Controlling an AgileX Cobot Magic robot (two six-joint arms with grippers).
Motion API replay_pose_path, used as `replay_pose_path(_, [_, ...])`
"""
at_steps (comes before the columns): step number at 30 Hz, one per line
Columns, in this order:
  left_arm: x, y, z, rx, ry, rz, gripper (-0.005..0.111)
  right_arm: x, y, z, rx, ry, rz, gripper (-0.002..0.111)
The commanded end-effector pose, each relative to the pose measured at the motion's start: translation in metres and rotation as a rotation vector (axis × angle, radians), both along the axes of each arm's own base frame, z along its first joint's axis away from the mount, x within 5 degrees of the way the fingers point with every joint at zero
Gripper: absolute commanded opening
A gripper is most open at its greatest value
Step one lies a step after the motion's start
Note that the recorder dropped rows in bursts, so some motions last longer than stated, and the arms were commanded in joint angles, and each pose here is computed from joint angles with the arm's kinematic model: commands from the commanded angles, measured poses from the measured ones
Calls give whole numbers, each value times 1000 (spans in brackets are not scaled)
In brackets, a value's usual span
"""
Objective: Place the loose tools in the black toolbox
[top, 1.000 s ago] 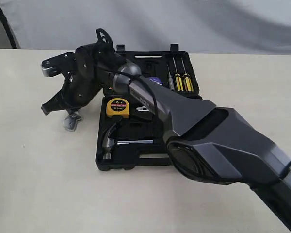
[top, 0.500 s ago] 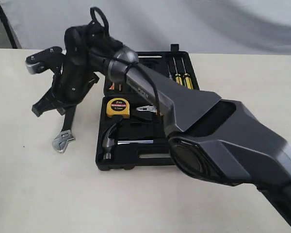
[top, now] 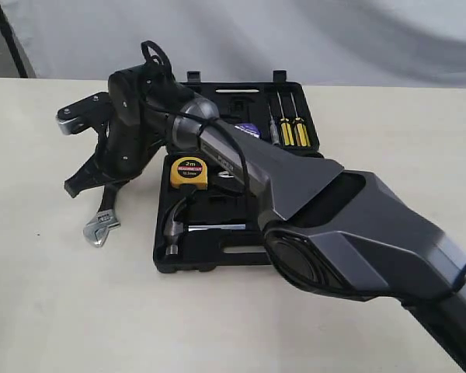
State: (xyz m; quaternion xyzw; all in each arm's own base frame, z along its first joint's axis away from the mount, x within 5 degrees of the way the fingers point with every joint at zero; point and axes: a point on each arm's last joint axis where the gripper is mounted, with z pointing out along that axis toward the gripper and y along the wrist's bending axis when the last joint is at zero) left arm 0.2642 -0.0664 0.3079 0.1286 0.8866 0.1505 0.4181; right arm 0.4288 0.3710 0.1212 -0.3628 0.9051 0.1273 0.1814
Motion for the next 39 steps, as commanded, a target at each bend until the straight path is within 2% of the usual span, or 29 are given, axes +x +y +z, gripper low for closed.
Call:
replay_pose_path(1, [-2, 0, -1, -27, -5, 1, 1, -7, -4, -12, -51, 112, -68, -1])
replay_pose_path(5, [-2, 0, -1, -27, -5, 1, 1, -15, 6, -2, -3, 137, -72, -1])
replay_pose_path(12, [-2, 0, -1, -27, -5, 1, 1, -21, 10, 38, 24, 56, -17, -1])
replay_pose_path(14, [-2, 0, -1, -27, -5, 1, 1, -20, 9, 40, 13, 40, -18, -1])
replay_pose_path(18, [-2, 0, -1, -27, -5, 1, 1, -17, 7, 23, -29, 31, 2, -1])
replay_pose_path(24, [-2, 0, -1, -27, -5, 1, 1, -8, 13, 0, -1, -53, 51, -1])
replay_pose_path(29, [-2, 0, -1, -27, -5, 1, 1, -16, 6, -8, -85, 58, 41, -1])
replay_pose_path(34, [-2, 0, -1, -27, -5, 1, 1, -18, 8, -7, -43, 107, -41, -1])
replay_pose_path(39, [-2, 0, -1, -27, -5, 1, 1, -25, 17, -5, 46, 189, -37, -1])
